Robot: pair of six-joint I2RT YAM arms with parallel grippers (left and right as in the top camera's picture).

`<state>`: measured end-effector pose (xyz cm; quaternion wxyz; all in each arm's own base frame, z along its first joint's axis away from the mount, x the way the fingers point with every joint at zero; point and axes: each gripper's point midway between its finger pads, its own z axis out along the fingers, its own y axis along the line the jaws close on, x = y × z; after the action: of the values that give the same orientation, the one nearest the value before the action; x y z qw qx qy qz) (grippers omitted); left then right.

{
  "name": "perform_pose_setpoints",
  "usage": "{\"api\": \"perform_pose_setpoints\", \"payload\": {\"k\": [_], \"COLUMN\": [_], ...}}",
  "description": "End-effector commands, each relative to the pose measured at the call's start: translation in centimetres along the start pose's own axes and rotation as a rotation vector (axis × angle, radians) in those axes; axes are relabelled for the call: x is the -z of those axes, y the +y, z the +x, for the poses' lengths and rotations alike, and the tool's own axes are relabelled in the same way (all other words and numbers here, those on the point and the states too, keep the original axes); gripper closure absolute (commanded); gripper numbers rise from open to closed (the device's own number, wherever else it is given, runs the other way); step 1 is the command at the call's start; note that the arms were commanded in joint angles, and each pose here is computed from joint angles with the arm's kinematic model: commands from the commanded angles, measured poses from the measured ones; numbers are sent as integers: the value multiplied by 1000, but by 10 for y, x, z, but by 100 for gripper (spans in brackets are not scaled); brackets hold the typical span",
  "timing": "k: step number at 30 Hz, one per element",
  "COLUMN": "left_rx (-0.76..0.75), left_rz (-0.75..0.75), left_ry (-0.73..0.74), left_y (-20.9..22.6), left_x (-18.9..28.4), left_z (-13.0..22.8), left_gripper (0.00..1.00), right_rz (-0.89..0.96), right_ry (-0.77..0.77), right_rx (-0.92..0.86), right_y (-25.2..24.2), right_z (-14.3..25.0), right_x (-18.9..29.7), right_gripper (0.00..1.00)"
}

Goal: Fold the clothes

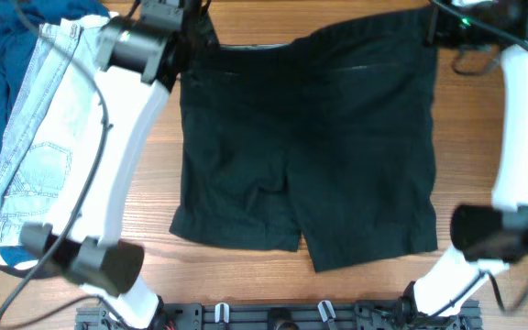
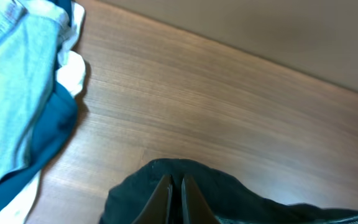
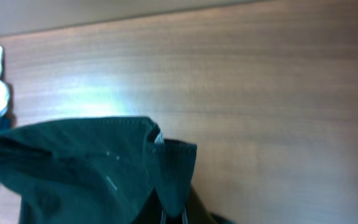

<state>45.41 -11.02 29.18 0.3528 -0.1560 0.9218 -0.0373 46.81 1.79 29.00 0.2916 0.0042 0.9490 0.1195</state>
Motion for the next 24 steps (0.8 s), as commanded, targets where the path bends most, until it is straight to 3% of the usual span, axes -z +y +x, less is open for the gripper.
{"api": "perform_pose_setpoints", "payload": {"k": [1, 7, 9, 10, 11, 12, 13, 15, 20, 24], "left_rx": [35, 86, 98, 104, 113, 120, 125, 101, -24, -70], "left_rz": [-77, -48, -24, -9, 9, 28, 38, 65, 50, -19], "left_ry": [39, -49, -89, -111, -141, -172, -196, -266, -275, -111], "left_y": [5, -5, -12, -15, -19, -24, -26, -32, -29, -5], "left_x": [-87, -204, -219, -223, -227, -228, -227, -222, -171, -127], "left_z": [6, 2, -3, -7, -13, -20, -25, -43, -61, -34], "left_gripper": [96, 96, 85, 76, 56, 20, 2, 0, 0, 0], "right_rz": [-37, -64, -68, -71, -75, -78, -83, -99, -98, -89], "right_ry": [96, 27, -21, -49, -84, -122, -162, -221, -189, 26], "right_rx": [-14, -7, 11, 21, 33, 45, 57, 72, 35, -22], "right_y": [-8, -30, -31, -31, -30, -28, -27, -21, -2, 15], "right_z": [5, -9, -18, -25, -32, -41, -50, -67, -68, -12], "right_x": [-92, -209, -223, -227, -231, -233, -232, -221, -138, -81], "right_gripper": [96, 96, 96, 96, 95, 81, 54, 0, 0, 0]}}
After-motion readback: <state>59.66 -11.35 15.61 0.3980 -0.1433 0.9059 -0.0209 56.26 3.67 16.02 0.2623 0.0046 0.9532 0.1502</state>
